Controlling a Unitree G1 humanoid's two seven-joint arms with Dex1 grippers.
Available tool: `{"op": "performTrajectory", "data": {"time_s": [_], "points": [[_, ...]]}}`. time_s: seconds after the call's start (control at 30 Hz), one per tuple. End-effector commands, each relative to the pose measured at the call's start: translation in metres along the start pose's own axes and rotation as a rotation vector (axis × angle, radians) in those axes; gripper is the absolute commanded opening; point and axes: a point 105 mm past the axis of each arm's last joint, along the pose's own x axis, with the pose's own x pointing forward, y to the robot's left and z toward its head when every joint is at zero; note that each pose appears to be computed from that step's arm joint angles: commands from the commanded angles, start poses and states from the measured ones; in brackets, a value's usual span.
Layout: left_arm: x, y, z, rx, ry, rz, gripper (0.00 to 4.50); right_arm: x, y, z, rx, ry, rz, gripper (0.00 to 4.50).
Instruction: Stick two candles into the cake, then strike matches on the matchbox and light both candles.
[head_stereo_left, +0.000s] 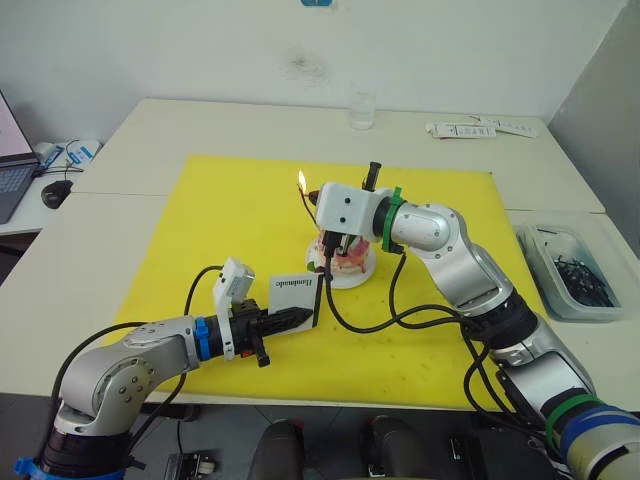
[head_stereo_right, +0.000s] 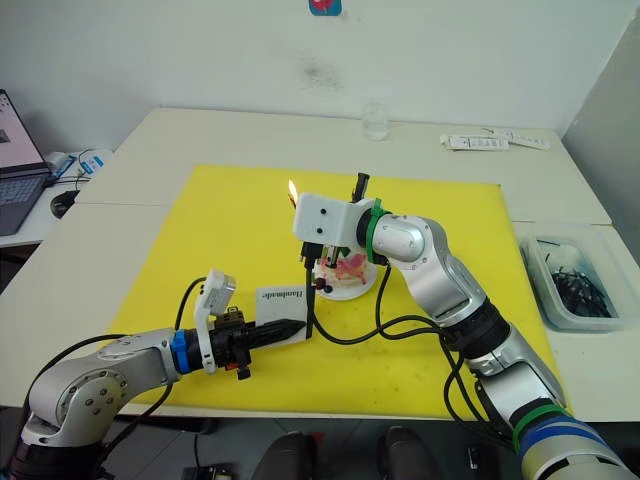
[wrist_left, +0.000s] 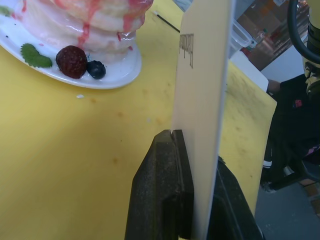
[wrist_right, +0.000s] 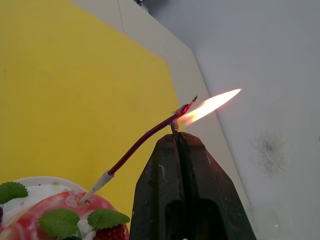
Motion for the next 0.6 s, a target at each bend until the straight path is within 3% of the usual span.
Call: {"op": "performTrajectory", "data": {"time_s": [0.03, 0.6], "points": [[0.001, -0.005, 0.003, 0.023, -0.016, -0.022, 0.00, -0.002, -0.011, 0.011, -0.038, -0.031, -0.033, 0.03], [0.005, -0.001, 0.006, 0.027, -0.023, -0.018, 0.00, -0.017, -0.008, 0.018, -0.002, -0.042, -0.006, 0.03]]}}
